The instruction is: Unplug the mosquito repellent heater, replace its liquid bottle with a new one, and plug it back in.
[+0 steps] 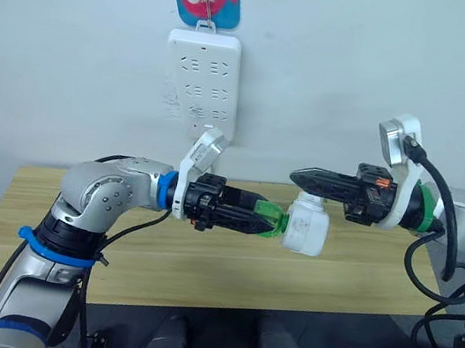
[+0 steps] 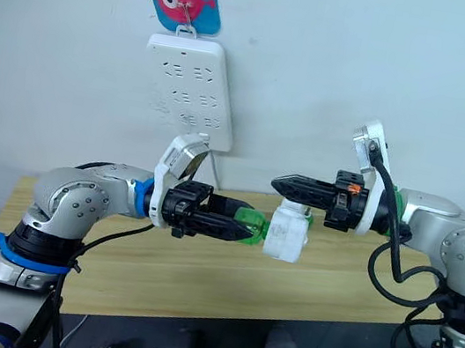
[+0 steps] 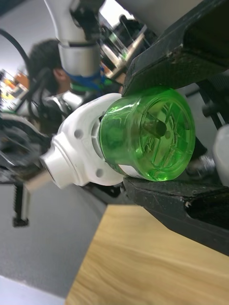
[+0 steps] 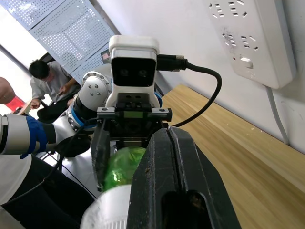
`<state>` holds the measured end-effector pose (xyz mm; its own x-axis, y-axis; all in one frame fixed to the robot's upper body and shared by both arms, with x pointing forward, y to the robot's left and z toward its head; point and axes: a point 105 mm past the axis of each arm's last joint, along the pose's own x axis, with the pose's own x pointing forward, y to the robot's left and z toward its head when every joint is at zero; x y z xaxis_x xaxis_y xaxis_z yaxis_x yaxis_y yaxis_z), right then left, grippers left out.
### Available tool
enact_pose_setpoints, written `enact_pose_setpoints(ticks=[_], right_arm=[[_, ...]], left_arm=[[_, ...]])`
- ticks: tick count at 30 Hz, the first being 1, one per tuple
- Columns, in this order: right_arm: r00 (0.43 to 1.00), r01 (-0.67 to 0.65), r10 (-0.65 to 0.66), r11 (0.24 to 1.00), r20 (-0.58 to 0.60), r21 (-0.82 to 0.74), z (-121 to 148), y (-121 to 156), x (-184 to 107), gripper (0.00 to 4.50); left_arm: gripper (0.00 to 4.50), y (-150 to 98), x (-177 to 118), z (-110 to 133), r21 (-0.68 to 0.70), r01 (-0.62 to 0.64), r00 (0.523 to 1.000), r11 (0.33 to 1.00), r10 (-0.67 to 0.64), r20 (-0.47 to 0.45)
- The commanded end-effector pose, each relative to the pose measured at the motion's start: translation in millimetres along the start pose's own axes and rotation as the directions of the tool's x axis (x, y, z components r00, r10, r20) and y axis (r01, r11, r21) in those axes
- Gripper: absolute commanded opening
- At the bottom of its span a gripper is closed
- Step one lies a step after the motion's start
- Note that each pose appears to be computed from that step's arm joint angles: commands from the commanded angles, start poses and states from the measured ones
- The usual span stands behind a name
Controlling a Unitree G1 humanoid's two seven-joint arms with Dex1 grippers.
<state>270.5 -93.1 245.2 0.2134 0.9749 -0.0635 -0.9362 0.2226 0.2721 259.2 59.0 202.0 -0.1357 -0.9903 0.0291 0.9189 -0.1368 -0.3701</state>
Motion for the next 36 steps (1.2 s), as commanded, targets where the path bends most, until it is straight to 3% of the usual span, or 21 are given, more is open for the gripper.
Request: enact_pose_setpoints(ticks=[1, 20, 36], right_arm=[[1.0, -0.024, 0.024, 0.999, 0.002, -0.021, 3.3, 4.1, 1.7, 0.0], [0.992, -0.118, 0.121, 0.988, -0.023, 0.101, -18.6, 21.6, 9.7, 0.0], [0.996, -0.088, 0.086, 0.99, 0.018, 0.112, -15.3, 33.4, 1.5, 0.0]], left_arm=[[2.26, -18.1, 4.3, 18.3, 0.046, 0.078, 0.996, 0.996, -0.08, 0.047], [2.26, -18.0, 5.3, 41.2, -0.017, 0.072, 0.979, 0.997, -0.067, 0.193], [2.26, 13.4, 2.7, 46.9, 0.034, -0.141, 0.958, 0.989, 0.128, 0.256]])
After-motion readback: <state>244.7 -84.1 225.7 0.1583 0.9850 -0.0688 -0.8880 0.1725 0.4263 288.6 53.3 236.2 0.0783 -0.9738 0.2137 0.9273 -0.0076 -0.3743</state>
